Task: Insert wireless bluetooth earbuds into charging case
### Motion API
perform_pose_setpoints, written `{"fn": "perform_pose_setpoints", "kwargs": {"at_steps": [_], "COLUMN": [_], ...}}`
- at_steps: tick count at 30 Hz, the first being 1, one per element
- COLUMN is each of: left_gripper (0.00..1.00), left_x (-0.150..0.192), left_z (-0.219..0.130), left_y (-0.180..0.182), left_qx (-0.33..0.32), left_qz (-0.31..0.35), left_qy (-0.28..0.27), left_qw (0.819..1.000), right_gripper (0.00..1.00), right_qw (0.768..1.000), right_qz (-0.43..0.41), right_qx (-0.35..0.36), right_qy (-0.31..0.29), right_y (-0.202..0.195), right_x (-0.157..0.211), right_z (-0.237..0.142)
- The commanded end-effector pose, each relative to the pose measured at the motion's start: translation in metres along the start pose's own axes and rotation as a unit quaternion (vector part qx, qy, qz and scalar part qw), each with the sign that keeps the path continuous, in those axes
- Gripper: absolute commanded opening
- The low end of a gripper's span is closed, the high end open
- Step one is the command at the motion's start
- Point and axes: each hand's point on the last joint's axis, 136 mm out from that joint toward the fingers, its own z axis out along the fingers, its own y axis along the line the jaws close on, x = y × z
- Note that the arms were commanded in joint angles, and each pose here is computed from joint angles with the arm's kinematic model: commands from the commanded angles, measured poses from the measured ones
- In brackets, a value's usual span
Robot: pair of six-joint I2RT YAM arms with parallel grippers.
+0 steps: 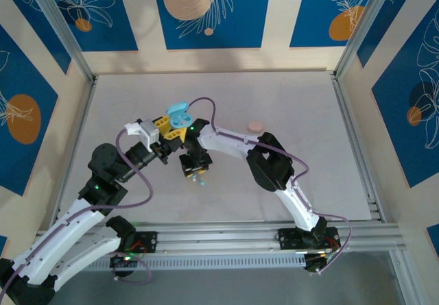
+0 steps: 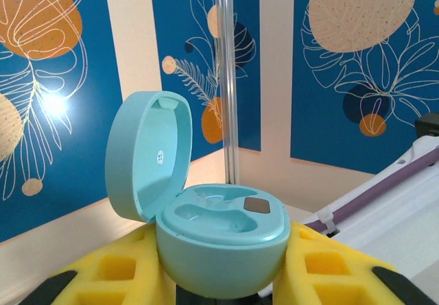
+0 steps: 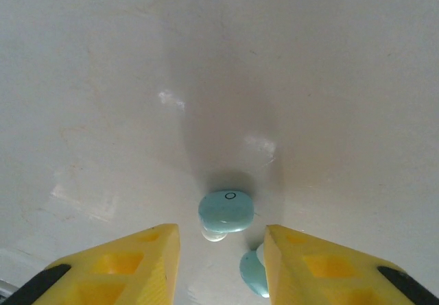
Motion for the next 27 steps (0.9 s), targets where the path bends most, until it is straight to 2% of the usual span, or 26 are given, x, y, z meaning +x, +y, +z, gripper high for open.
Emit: {"fn": "perform_pose_setpoints", "kwargs": {"at_steps": [1,27], "left_gripper": [0.24,0.24], "left_x": [-0.023,-0.021], "left_z": [-0.004,-0.004], "left_y": [-0.003,-0.003], "left_qx": [0.005,0.004], "left_qz": [0.006,0.003], "left_qy": [-0.029,-0.028], "left_qw": [1.000,1.000], "right_gripper": [0.38,0.38], "right_qw": [0.998,0.998], "right_qz": [0.045,0.059], "right_qx": [-0.036,-0.026], "right_qy": [0.006,0.027], "right_y": [0.008,0.002], "right_x": [0.001,0.000], "right_z": [-0.005,0.016]}}
